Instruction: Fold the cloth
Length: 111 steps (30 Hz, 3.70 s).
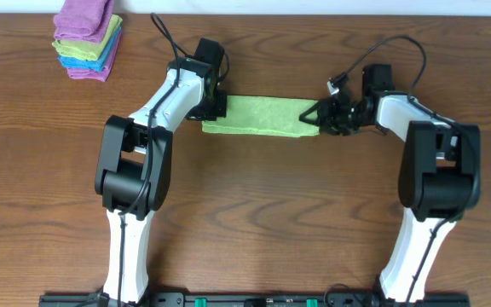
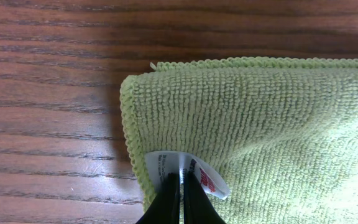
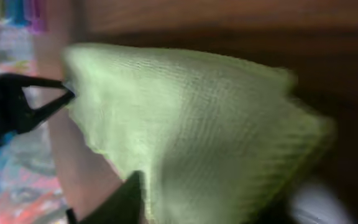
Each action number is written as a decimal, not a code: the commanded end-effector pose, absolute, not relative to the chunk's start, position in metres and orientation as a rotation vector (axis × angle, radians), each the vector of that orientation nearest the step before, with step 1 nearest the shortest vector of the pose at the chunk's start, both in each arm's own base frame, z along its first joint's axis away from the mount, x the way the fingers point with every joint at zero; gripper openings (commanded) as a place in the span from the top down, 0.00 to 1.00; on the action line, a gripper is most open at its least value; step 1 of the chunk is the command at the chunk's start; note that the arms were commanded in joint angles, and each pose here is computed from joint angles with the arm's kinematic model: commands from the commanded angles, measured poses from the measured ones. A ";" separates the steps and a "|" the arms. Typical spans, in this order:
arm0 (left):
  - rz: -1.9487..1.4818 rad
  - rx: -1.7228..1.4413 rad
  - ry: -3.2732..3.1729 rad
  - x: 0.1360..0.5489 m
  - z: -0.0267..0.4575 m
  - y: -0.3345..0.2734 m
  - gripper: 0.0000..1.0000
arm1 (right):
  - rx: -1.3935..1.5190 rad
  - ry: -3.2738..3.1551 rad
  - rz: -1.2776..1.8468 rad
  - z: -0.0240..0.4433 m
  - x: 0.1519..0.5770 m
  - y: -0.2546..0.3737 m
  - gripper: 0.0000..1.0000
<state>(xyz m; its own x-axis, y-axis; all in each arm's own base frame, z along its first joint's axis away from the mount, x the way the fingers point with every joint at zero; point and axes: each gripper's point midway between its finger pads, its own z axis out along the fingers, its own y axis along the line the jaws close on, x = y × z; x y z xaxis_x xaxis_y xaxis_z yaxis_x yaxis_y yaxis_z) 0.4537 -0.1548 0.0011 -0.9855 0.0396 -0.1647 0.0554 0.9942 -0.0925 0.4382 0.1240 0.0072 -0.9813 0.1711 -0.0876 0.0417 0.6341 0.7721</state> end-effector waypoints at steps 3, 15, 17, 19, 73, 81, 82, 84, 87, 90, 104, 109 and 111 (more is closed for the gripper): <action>-0.244 0.099 3.011 0.444 -0.005 -0.166 0.94 | 0.193 2.716 1.167 0.027 0.463 0.117 0.99; -0.256 0.032 2.623 0.488 0.170 -0.141 0.94 | 0.289 3.000 0.348 0.071 0.460 0.035 0.99; -0.241 0.001 2.579 0.484 0.195 -0.127 0.94 | 0.354 3.036 0.097 0.079 0.451 0.007 0.99; -0.242 -0.026 2.544 0.481 0.215 -0.115 0.94 | 0.427 3.036 -0.118 0.087 0.444 -0.017 0.98; -0.277 -0.133 2.407 0.460 0.287 -0.062 0.94 | -0.697 2.954 0.216 0.039 0.427 0.231 0.66; -0.365 -0.215 2.376 0.466 0.292 -0.040 0.90 | -0.636 2.850 0.161 0.087 0.444 0.216 0.58; -0.386 -0.217 2.379 0.466 0.291 -0.039 0.88 | -0.623 2.831 0.151 0.096 0.447 0.212 0.59; -0.401 -0.223 2.401 0.466 0.282 -0.039 0.86 | -0.577 2.787 0.154 0.120 0.453 0.200 0.98; -0.475 -0.199 2.478 0.467 0.246 -0.055 0.83 | -0.463 2.774 0.115 0.133 0.466 0.166 0.98; -0.675 -0.143 2.565 0.465 0.203 -0.090 0.83 | -0.281 2.818 0.102 0.125 0.476 0.121 0.98; -1.160 -0.042 2.704 0.470 0.071 -0.230 0.37 | 0.014 2.840 0.136 0.050 0.480 0.076 0.98; -1.171 -0.049 2.744 0.464 0.052 -0.243 0.32 | 0.049 2.823 0.106 0.040 0.484 0.068 0.98; -1.174 -0.034 2.747 0.463 0.050 -0.248 0.29 | 0.080 2.812 0.069 0.036 0.488 0.063 0.98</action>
